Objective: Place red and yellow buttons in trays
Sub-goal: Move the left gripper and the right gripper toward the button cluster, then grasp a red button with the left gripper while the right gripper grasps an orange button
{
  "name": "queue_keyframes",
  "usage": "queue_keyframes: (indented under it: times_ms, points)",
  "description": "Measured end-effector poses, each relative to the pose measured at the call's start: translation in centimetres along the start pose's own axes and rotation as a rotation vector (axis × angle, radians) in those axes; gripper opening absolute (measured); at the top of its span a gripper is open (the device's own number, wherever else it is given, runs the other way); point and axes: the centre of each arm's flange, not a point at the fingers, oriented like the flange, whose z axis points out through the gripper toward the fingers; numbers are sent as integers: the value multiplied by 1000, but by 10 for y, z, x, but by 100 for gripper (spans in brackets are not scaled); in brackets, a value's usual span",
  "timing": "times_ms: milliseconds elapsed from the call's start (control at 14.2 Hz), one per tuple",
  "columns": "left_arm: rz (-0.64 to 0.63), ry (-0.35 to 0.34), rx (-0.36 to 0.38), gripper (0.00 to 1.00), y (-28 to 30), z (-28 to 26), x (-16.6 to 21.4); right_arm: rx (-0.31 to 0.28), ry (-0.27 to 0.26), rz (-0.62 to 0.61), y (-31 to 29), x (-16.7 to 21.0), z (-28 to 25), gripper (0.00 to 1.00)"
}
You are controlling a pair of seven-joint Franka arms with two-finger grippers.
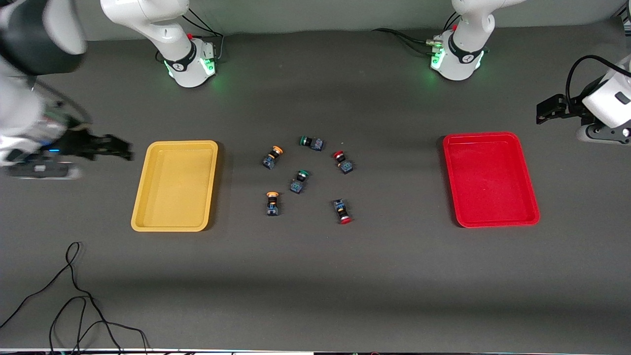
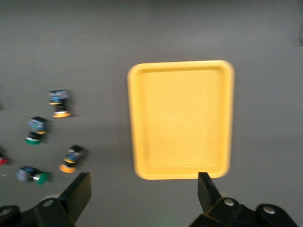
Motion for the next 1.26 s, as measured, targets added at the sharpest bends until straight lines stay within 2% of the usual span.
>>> queue_keyframes:
  times_ms: [281,562,843,1265]
  points:
    - [-11,-29,2,100,30,3,1,-4,16,174,-141,-55,45,100]
    - [-26,-37,24,100,90,9,4,-23,7,354,-213,-112,85,100]
    - [-76,-25,39,100,167,44,19,-19,17,436,-236,-147,128,100]
    - [-183,-16,44,100,300,128,36,30,62,485,-216,-149,215,100]
